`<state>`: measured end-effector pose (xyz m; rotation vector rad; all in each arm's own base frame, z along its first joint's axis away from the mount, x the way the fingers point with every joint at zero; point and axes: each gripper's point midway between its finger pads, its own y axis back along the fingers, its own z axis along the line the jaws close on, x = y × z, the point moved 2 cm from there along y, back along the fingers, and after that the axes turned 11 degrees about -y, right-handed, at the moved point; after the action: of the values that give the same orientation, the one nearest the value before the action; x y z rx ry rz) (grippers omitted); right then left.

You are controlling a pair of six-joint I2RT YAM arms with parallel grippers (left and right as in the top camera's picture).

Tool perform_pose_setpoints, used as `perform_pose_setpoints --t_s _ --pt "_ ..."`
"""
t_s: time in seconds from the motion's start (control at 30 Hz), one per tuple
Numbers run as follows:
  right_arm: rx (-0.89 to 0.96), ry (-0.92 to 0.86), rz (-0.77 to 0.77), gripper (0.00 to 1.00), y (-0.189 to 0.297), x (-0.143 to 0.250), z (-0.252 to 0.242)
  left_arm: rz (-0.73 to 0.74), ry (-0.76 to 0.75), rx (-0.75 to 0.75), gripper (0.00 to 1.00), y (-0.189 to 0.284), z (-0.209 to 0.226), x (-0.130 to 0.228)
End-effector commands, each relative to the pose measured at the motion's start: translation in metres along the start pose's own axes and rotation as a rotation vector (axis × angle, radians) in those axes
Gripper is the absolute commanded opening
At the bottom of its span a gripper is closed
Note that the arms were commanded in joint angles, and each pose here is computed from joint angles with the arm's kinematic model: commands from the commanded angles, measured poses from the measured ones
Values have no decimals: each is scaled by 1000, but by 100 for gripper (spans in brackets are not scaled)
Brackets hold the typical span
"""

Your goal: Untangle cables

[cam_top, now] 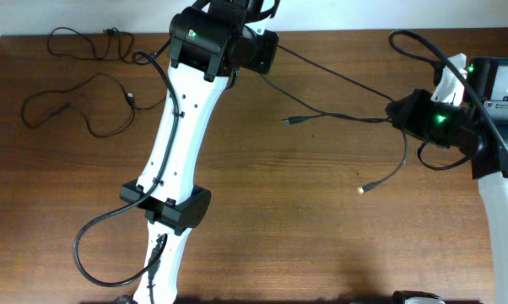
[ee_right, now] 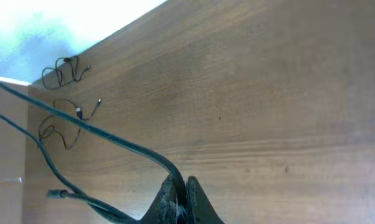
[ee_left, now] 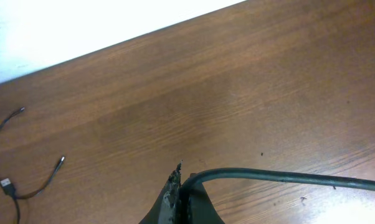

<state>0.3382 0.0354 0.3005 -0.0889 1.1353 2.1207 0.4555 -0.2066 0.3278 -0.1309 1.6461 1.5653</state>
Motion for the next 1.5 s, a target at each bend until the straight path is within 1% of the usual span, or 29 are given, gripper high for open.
perform_pose_setpoints --t_s 0.0,0.07,0.13,0.2,0.27,0.3,0.37,0.4,0.43,0.47,0.5,0.53,0.57,0.6,0.63,0.67,0.7,0.77,0.8,0.83,0.93,0.97,1.03,1.1,1.23,1.3,1.37,1.43,1.47 --pt "218 33 -140 4 16 -22 -39 2 108 -312 0 25 79 8" --pt "387 -41 -217 4 26 -29 -66 2 107 -312 0 25 79 8" --pt "452 -54 -246 4 31 -32 -75 2 107 -312 0 25 79 8" --pt "459 -53 -254 5 31 -33 -76 3 107 -312 0 25 79 9" --pt "457 -53 -256 9 32 -33 -76 3 107 -312 0 25 79 9" --pt "453 -53 -254 9 31 -33 -75 3 107 -311 0 25 79 9" --pt "378 -54 -208 13 25 -27 -65 -1 110 -292 0 24 76 8" --pt "311 -53 -173 15 21 -23 -55 -10 110 -240 0 22 69 6" --pt "166 -45 -106 26 14 -16 -33 -48 106 -49 0 18 40 -2" --pt "112 -38 -88 30 13 -14 -24 -74 102 76 0 18 22 -8" --pt "69 -32 -78 36 12 -14 -17 -120 89 309 0 26 -12 -16" --pt "54 -30 -74 41 12 -14 -14 -166 32 495 0 38 -39 -22" --pt "39 -30 -66 43 12 -12 -12 -237 -70 683 0 55 -63 -27" --pt "-2 -29 -38 44 11 -8 -6 -311 -144 818 0 72 -78 -32" --pt "-47 -28 -9 45 11 -4 1 -323 -111 800 0 71 -75 -38" --pt "-87 -27 18 45 11 0 7 -258 35 723 0 61 -65 -40" --pt "-110 -27 34 45 11 2 11 -262 43 797 0 69 -73 -40" --pt "-116 -25 49 45 9 5 13 -315 -2 974 0 91 -89 -44" --pt "-125 -18 70 45 5 8 16 -391 -57 1123 0 115 -99 -51" --pt "-129 -9 89 45 0 12 20 -411 -58 1192 0 126 -102 -54" --pt "-128 19 123 45 -17 18 27 -370 14 1247 0 133 -104 -57" --pt "-76 25 99 44 -26 13 21 -368 6 1280 0 137 -106 -56" --pt "-27 18 83 45 -35 7 12 -356 8 1344 0 146 -109 -54" --pt "-48 15 115 45 -48 7 14 -361 -13 1414 0 157 -111 -53" --pt "-72 -27 187 45 -68 18 22 -365 -18 1421 0 158 -111 -53" --pt "-86 -13 212 45 -76 25 29 -365 -18 1420 0 158 -111 -53" --pt "-110 -5 247 44 -78 35 38 -367 -9 1383 0 153 -110 -55" --pt "-171 -4 299 43 -75 44 48 -365 30 1256 0 134 -104 -60" --pt "-201 -2 335 41 -72 50 52 -353 61 1172 0 122 -99 -61"
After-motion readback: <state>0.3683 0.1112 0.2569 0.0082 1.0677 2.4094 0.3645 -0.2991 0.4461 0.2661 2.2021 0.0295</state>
